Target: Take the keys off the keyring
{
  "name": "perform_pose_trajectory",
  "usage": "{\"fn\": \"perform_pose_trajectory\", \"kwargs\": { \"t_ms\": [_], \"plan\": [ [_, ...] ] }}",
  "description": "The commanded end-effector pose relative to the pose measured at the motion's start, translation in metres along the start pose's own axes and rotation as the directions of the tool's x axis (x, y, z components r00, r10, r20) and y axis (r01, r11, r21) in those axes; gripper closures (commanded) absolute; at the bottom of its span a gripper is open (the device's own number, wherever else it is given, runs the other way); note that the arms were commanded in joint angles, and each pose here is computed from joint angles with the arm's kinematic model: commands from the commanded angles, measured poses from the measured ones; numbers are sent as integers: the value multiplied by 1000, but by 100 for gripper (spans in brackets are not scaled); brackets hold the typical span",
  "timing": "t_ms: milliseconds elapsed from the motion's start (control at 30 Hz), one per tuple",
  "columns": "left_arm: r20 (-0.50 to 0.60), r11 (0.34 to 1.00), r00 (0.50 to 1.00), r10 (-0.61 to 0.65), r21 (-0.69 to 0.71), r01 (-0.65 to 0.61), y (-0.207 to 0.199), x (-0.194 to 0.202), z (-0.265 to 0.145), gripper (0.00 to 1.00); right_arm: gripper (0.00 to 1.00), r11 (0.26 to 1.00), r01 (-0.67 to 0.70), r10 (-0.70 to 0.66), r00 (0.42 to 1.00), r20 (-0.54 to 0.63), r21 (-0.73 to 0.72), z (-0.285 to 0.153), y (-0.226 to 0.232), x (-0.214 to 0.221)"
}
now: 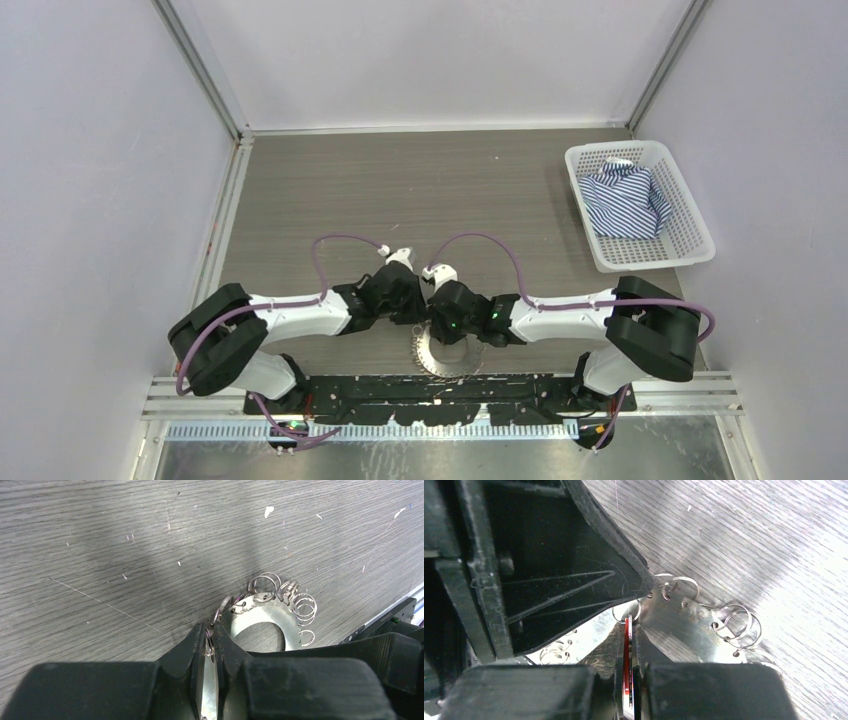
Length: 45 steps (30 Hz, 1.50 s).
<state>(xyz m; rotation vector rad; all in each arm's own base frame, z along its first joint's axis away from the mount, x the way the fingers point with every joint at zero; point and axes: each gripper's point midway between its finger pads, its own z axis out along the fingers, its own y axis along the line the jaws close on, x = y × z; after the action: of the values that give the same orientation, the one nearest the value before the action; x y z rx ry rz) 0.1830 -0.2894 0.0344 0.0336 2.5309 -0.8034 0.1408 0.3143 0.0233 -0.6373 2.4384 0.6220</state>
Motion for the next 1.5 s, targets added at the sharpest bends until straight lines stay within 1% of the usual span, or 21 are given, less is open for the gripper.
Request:
{"fn": "perform_pose_trajectory", "kwargs": {
  "t_ms": [0,100,300,433,533,600,733,1000,1167,1300,1467],
  "plan": [
    [42,1000,999,9,-2,-9,-2,-11,-3,91,99,1000,13,-12,999,35,-10,-3,8,-16],
    [49,1000,999,11,0,-11,-2,-13,-5,99,99,1000,17,-16,999,34,-6,-3,8,-16],
    [68,1000,998,-15,14,14,-5,-21,-14,99,99,1000,26,-26,999,22,4,-3,7,-15],
    [65,996,994,-87,33,85,-3,-26,-18,100,99,999,41,-41,999,17,19,-5,5,-14],
    [40,987,987,-156,55,154,-4,-27,-20,99,99,998,55,-56,998,15,34,-5,3,-14],
    [33,977,978,-206,59,204,-2,-27,-21,99,99,997,66,-66,998,13,45,-5,2,-14],
    [18,962,964,-266,74,264,0,-27,-23,100,99,995,78,-79,997,11,66,-7,-2,-13],
    [-41,892,897,-441,91,443,13,-19,-16,100,99,985,138,-137,990,-14,105,-7,-8,-5],
    [-63,843,849,-525,102,529,17,-18,-15,99,99,964,218,-214,976,-44,151,-4,-9,2],
    [-83,826,833,-547,109,553,20,-18,-17,99,99,950,252,-246,968,-57,186,-4,-15,7],
    [-104,818,824,-556,104,565,24,-13,-16,99,99,930,274,-269,962,-52,244,-6,-26,3]
  ]
}}
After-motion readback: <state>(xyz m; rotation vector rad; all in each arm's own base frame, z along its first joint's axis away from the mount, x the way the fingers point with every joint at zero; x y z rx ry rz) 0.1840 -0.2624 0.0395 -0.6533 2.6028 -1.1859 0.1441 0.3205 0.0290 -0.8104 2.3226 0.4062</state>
